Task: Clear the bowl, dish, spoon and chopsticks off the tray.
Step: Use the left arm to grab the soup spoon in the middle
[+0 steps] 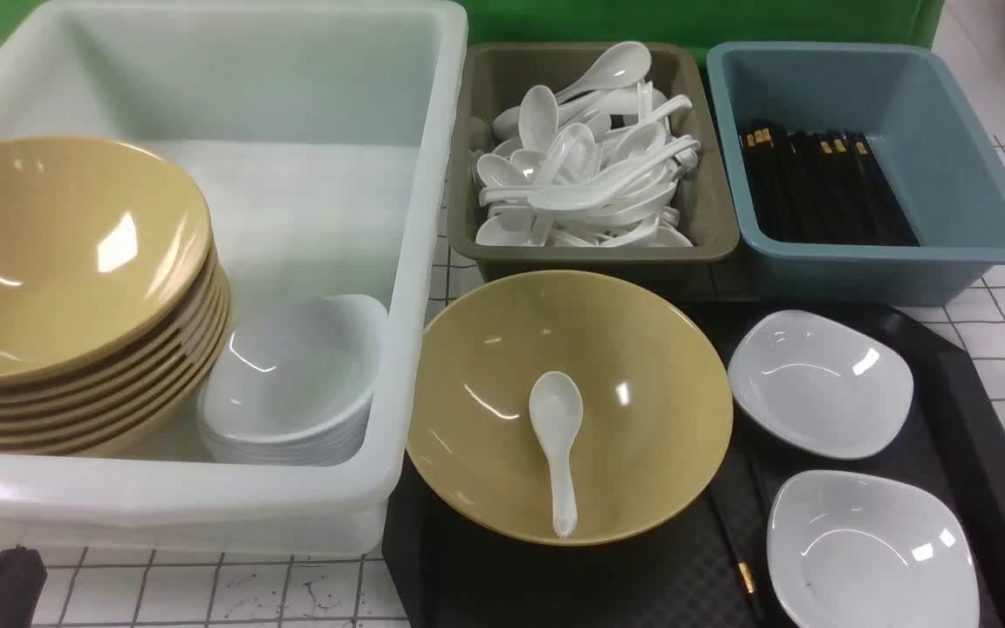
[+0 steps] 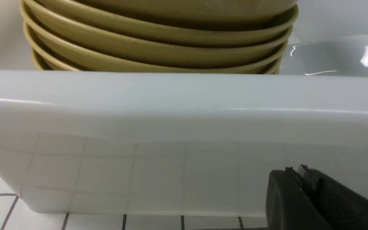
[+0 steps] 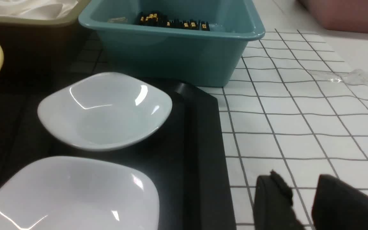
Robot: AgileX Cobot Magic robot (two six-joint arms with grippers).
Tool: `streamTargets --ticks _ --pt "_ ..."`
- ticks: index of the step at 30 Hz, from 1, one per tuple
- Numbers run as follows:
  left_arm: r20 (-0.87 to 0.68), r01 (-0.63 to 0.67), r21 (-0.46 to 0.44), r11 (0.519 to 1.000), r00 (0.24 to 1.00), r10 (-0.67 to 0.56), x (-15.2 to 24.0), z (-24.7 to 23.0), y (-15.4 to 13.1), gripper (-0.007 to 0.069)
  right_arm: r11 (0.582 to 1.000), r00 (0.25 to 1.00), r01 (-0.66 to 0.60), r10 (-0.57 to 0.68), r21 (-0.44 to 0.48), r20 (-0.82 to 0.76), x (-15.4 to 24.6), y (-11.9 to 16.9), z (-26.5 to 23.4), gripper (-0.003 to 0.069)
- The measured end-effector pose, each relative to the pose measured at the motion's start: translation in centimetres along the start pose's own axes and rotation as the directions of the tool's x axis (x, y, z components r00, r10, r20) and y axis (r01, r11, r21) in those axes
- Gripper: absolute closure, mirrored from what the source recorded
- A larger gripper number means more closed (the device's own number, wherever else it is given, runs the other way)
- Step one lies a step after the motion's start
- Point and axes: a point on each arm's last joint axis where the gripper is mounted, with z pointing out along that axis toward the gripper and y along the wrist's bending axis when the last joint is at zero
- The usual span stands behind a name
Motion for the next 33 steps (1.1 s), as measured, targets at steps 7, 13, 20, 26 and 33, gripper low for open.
streamTargets --ticks 7,13,20,26,33 --pt "0.0 0.002 0.0 1.0 1.0 -0.002 0.0 0.0 0.0 0.0631 1.0 1.0 0.0 0.0 0.0 0.0 0.0 0.0 0.0 0.0422" --pt "0.0 0.003 0.0 1.0 1.0 -0.003 0.0 0.0 0.0 0.0631 1.0 1.0 0.0 0.0 0.0 0.0 0.0 0.0 0.0 0.0422" --pt "0.0 0.003 0.0 1.0 1.0 -0.003 0.0 0.0 0.0 0.0631 1.0 1.0 0.0 0.0 0.0 0.0 0.0 0.0 0.0 0.0422" --pt "0.0 -0.008 -0.004 1.0 1.0 0.008 0.0 0.0 0.04 0.0631 1.0 1.0 0.0 0.0 0.0 0.0 0.0 0.0 0.0 0.0422" --pt "0.009 -0.015 -0.006 1.0 1.0 0.015 -0.06 0.01 0.05 0.0631 1.0 1.0 0.0 0.0 0.0 0.0 0.0 0.0 0.0 0.0422"
